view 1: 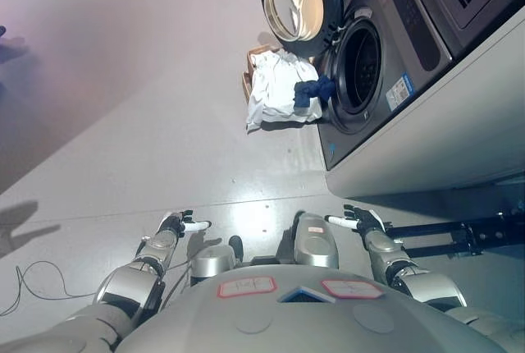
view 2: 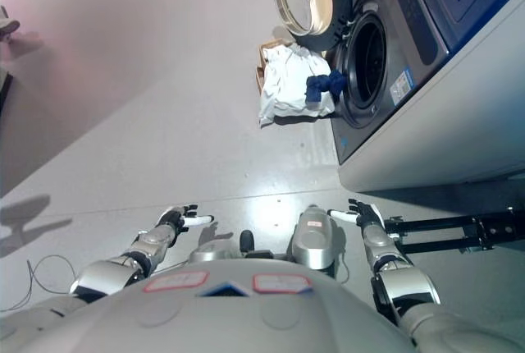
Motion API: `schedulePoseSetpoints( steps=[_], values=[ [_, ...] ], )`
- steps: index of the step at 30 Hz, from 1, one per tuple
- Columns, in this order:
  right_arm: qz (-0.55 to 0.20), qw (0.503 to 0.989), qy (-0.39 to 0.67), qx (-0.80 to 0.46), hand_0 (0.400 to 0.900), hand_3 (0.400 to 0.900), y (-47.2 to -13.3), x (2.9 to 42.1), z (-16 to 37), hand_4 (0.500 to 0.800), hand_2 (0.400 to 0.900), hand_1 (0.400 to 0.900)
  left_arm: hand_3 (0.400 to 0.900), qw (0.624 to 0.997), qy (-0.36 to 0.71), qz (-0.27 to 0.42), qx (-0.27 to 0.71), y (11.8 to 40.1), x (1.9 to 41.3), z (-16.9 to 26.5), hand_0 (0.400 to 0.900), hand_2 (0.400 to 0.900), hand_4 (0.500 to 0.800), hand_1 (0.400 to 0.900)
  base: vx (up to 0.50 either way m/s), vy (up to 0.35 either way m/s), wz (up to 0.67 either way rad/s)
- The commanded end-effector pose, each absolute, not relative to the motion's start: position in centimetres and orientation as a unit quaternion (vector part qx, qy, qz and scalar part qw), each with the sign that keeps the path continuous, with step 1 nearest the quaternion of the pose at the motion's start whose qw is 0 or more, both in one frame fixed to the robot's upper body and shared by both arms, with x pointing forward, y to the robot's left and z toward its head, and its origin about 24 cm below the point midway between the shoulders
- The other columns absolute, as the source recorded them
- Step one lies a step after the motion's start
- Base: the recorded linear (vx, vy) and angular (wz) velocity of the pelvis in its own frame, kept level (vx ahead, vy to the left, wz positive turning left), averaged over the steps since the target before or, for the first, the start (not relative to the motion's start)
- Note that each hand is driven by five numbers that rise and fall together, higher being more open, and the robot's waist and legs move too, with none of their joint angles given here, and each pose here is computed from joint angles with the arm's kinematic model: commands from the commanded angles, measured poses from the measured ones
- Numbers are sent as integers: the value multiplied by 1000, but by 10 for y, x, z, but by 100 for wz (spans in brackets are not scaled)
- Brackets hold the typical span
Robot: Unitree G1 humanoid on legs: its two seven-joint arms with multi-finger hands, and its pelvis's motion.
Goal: Put the clothes in the basket into the washing machine.
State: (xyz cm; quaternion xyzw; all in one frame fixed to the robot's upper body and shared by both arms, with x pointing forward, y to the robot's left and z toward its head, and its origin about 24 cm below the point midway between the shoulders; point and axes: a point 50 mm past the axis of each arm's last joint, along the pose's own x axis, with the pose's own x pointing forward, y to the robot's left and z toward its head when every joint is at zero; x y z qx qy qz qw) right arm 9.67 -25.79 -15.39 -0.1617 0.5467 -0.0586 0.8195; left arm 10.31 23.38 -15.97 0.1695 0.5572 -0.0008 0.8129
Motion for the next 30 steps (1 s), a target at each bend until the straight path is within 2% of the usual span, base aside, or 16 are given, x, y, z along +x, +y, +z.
schedulePoseSetpoints(
  steps=[1, 8, 14, 19, 24, 30],
  values=[
    [-72, 793, 582, -163, 900, 900, -264, 70, -158, 800, 900, 900, 900, 827, 531, 20, 185, 251, 118, -151, 900, 900, 800, 900, 262, -48, 18],
    [-83, 776, 607, -149, 900, 900, -264, 47, -161, 800, 900, 900, 900, 823, 539, 21, 176, 248, 109, -154, 900, 900, 800, 900, 324, -44, 34],
    [-95, 757, 633, -135, 900, 900, -265, 23, -163, 800, 900, 900, 900, 824, 540, 4, 174, 240, 110, -156, 900, 900, 800, 900, 417, -166, 67],
    [-96, 760, 625, -152, 900, 900, -273, 29, -160, 800, 900, 900, 900, 844, 511, 4, 164, 231, 129, -152, 900, 900, 800, 900, 370, -233, 44],
    [-111, 770, 605, -168, 900, 900, -286, 44, -154, 800, 900, 900, 900, 869, 469, 17, 157, 227, 158, -142, 900, 900, 800, 900, 292, -219, 11],
    [-112, 756, 621, -177, 900, 900, -292, 35, -153, 800, 900, 900, 900, 881, 445, 10, 162, 228, 176, -133, 900, 900, 800, 900, 325, -262, 3]
  ],
)
